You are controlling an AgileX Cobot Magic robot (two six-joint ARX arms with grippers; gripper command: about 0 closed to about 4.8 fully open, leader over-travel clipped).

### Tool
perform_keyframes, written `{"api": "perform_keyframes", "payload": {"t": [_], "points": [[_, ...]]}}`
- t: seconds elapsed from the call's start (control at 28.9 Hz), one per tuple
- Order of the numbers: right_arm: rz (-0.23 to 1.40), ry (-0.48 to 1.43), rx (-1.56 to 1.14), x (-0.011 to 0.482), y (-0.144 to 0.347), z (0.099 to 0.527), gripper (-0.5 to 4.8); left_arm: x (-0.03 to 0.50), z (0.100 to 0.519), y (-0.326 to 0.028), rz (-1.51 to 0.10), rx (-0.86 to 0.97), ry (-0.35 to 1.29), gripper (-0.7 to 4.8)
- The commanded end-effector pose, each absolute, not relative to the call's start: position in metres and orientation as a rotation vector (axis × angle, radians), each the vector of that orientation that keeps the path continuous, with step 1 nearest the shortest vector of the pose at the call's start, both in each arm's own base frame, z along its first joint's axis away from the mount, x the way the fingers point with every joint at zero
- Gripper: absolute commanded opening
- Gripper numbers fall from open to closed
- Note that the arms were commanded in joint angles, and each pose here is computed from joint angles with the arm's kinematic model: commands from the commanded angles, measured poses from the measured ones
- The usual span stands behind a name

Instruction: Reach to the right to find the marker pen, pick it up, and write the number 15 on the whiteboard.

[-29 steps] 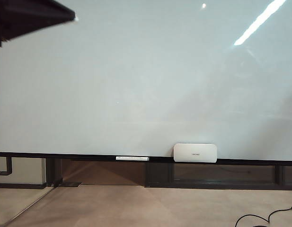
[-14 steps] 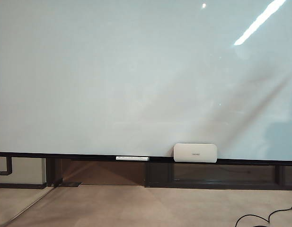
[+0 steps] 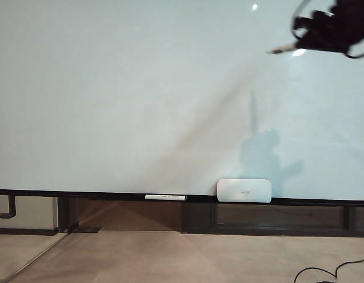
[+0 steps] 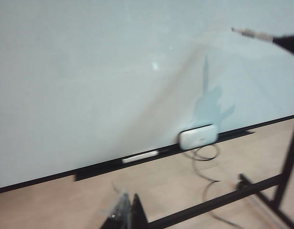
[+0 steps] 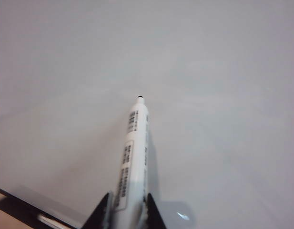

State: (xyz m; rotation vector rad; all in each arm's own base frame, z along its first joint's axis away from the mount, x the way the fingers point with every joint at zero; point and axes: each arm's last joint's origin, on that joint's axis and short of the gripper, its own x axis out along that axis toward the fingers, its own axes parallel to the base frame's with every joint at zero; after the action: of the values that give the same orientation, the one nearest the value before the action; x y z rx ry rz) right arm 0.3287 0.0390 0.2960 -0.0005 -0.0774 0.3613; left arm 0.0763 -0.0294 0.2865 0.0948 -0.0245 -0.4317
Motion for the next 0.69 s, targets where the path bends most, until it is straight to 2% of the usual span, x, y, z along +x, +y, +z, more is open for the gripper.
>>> {"api": "perform_keyframes", "payload": {"t": [0.03,0.24,0.35,0.48,0.59,0.69], "points": [[0.411,-0.094,-0.002,0.339,0.060,0.309,-0.01,0.077,0.289,-0.028,-0.369,0.163,-0.047,-0.05],[0.492,-0.137,0.002,0.357,0.094,0.335,-0.01,0.076,0.294,-0.026,-0.325,0.198,-0.086,-0.05],[0.516,-0.159,0.004,0.365,0.105,0.342,-0.01,0.075,0.299,-0.027,-0.368,0.237,-0.153,-0.05],[0.535,-0.179,0.007,0.374,0.123,0.348,-0.01,0.073,0.307,-0.028,-0.402,0.204,-0.232,-0.05],[0.534,-0.217,0.010,0.375,0.136,0.352,-0.01,0.072,0.309,-0.029,-0.463,0.160,-0.248,-0.05],[0.532,-0.246,0.021,0.379,0.152,0.355,-0.01,0.072,0.309,-0.029,-0.458,0.162,-0.244,-0.05]]}}
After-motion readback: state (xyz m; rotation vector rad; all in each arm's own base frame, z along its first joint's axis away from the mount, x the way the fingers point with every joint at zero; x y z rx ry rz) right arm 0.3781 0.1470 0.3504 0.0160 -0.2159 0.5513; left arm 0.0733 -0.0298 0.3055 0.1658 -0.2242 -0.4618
